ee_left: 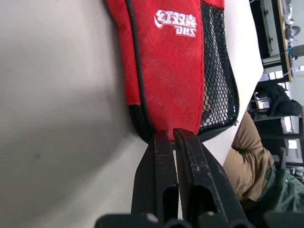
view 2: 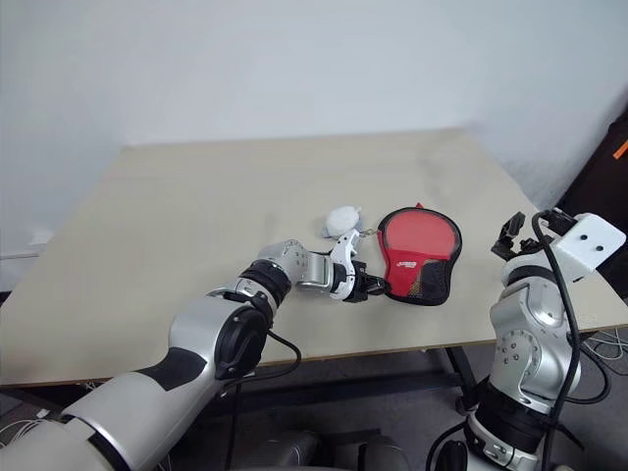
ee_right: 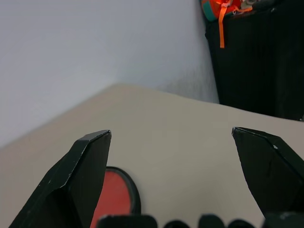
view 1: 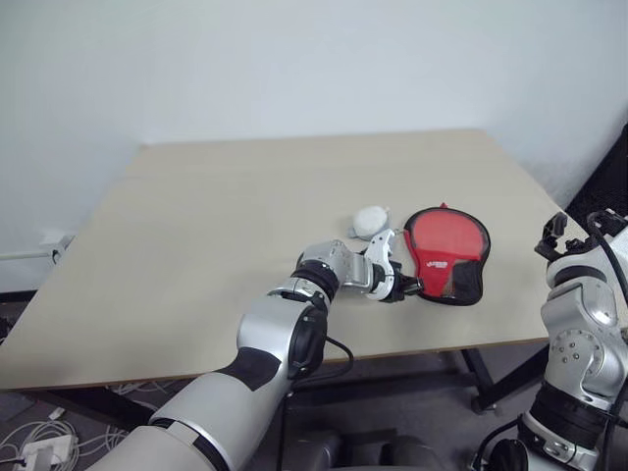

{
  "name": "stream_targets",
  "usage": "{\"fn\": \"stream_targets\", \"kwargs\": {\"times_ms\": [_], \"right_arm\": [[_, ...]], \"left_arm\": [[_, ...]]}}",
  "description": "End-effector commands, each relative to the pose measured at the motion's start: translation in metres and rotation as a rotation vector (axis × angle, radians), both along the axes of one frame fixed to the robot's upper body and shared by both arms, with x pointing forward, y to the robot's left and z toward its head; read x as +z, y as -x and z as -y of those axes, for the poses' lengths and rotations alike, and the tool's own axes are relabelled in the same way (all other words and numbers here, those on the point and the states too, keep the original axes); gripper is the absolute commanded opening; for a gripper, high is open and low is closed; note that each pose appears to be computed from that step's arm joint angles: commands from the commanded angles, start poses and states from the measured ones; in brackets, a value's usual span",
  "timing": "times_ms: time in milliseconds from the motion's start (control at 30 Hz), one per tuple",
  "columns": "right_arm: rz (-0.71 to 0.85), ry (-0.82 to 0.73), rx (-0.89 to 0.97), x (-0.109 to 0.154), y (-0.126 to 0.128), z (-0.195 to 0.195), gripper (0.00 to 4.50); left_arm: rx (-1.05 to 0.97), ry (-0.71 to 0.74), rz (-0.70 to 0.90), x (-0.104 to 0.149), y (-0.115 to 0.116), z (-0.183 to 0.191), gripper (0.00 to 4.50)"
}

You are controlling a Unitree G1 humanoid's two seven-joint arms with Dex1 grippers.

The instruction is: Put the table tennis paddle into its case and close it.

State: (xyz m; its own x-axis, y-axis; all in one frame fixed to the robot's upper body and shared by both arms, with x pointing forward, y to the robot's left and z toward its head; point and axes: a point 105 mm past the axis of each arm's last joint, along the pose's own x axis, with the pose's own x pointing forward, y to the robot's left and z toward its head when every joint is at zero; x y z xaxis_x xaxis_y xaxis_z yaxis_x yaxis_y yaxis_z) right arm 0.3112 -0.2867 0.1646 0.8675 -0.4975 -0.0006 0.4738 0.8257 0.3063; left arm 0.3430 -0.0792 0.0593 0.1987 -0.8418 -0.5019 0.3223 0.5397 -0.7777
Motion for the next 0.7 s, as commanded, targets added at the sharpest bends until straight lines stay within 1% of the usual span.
{"fn": "stream_targets", "kwargs": {"times_ms": [33, 200, 233, 300, 367, 467, 567, 633, 700], "right_arm": [[0.061, 0.032, -0.004, 0.018, 0.004, -0.002, 4.45], [0.057, 0.038, -0.006, 0.018, 0.003, -0.004, 4.45], [0.055, 0.04, -0.007, 0.017, 0.004, -0.004, 4.45], [0.05, 0.042, -0.01, 0.016, 0.004, -0.004, 4.45], [0.045, 0.038, -0.008, 0.014, 0.005, -0.005, 4.45], [0.014, -0.003, 0.079, 0.006, -0.001, -0.019, 4.45], [-0.076, 0.074, 0.188, -0.006, -0.006, -0.041, 4.45], [-0.133, 0.095, 0.243, -0.016, -0.007, -0.052, 4.45], [-0.161, 0.102, 0.271, -0.022, -0.007, -0.064, 4.45]], "left_arm": [[-0.252, 0.152, -0.061, 0.01, 0.081, 0.096, 0.12], [-0.324, 0.071, 0.095, 0.002, 0.076, 0.092, 0.12], [-0.321, 0.059, 0.105, 0.001, 0.075, 0.09, 0.28], [-0.309, 0.041, 0.111, -0.002, 0.072, 0.088, 0.71], [-0.273, 0.062, 0.076, 0.001, 0.07, 0.088, 1.39], [-0.211, 0.096, 0.01, 0.006, 0.066, 0.088, 2.44], [-0.186, 0.108, -0.015, 0.01, 0.066, 0.091, 3.46], [-0.144, 0.121, -0.066, 0.01, 0.067, 0.094, 3.46], [-0.131, 0.136, -0.12, 0.009, 0.074, 0.098, 3.46]]}}
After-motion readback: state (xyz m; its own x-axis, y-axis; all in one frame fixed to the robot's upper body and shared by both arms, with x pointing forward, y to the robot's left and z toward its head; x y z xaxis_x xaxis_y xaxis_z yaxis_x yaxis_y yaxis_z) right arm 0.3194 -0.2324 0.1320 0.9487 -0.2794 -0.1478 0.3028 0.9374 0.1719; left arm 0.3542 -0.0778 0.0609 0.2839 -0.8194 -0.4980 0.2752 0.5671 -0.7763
